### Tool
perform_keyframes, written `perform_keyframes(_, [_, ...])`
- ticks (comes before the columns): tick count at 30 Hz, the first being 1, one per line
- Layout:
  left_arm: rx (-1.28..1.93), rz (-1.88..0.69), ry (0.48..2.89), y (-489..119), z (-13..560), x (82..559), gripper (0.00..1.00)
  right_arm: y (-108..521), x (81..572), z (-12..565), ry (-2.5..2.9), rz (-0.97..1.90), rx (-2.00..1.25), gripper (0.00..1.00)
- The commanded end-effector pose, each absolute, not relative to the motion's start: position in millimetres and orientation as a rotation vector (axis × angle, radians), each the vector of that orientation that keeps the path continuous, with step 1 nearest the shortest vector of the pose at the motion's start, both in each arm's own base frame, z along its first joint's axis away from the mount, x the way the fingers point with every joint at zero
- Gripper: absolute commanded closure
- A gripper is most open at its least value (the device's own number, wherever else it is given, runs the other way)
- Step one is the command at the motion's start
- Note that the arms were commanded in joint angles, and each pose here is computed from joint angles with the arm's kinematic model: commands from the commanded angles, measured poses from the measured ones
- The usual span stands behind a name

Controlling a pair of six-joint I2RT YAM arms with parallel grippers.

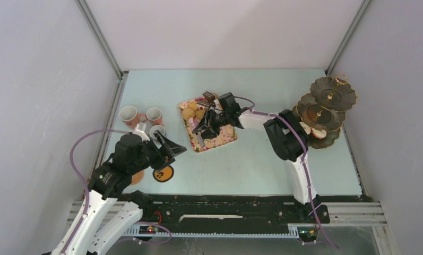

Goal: Serve the afternoon tea
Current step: Pick up the desert from the tray.

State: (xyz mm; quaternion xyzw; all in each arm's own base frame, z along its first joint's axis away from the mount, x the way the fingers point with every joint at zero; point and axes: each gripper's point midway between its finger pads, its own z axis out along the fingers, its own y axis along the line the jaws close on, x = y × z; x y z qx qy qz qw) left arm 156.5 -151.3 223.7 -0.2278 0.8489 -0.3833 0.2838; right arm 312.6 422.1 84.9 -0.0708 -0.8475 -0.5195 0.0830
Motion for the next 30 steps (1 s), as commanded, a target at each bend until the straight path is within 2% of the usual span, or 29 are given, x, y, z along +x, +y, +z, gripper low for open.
perform_keyframes(1, [-0.604,-1.033,2.219,-148.9,228.9,162.2,0.16,426.9,326.2,97.1,-2.423,-1.611,-0.305,0.53])
perform_keyframes(30, [-0.597,-1.035,2.209,-145.2,227.4,164.9,0.16,447.3,370.8,92.8,-2.429,-1.655,-0.455,0.49])
